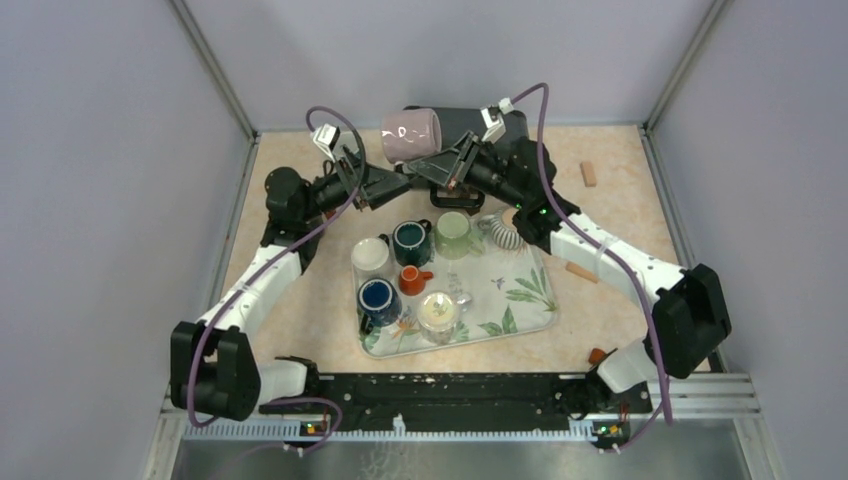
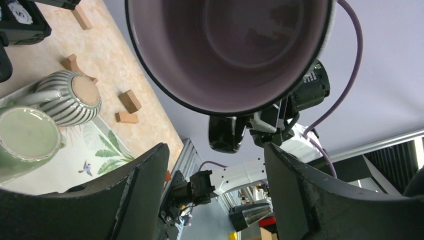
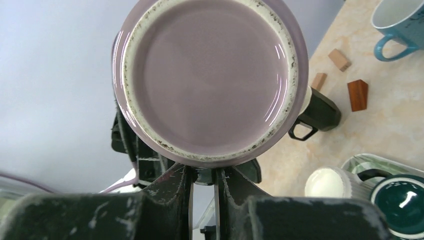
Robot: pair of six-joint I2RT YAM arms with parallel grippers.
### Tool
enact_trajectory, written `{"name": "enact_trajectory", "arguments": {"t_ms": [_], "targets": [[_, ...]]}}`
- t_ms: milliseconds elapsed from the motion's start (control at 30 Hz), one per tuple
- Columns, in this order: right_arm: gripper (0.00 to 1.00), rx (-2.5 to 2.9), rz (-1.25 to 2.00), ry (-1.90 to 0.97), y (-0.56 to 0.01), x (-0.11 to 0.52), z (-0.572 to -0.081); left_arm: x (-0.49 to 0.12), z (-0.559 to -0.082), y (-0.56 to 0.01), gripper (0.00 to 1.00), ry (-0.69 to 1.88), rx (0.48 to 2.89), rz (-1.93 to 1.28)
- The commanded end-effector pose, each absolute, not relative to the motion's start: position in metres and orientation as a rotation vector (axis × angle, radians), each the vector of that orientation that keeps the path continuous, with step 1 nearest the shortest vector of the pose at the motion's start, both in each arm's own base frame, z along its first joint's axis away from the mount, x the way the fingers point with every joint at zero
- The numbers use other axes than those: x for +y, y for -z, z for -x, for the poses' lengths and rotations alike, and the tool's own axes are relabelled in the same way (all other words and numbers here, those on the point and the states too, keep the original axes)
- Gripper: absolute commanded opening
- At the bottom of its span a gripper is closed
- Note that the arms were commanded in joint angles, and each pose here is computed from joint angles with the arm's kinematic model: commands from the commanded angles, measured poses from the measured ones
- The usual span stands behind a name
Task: Turn the mug right side up
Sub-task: Turn over the cup on the tray.
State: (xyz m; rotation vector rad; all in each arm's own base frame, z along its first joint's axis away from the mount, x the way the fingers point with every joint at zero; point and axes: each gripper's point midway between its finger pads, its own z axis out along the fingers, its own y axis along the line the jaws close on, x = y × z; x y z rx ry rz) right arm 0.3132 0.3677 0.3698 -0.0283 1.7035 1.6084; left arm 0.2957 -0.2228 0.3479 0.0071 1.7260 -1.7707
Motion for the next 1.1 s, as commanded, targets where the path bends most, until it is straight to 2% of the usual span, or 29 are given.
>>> {"name": "enact_trajectory", "arguments": {"t_ms": [0,300,833,1067], "targets": [[0.0,1.471,0.114,-1.717,-0.424,0.363,-0.299,-0.224,-0.291,-0.364,0.72,1.814,1.653,-0.068],[0.0,1.481,0.118,-1.729,-0.415,0.362,-0.296,-0.235,-0.285,-0.362,0.49,1.889,1.657,-0.103],[0.0,1.489,0.124,-1.737,-0.408,0.361,-0.292,-0.239,-0.282,-0.36,0.3,1.896,1.657,-0.095],[0.0,1.51,0.121,-1.716,-0.399,0.358,-0.289,-0.238,-0.283,-0.356,0.1,1.853,1.664,-0.089]]}}
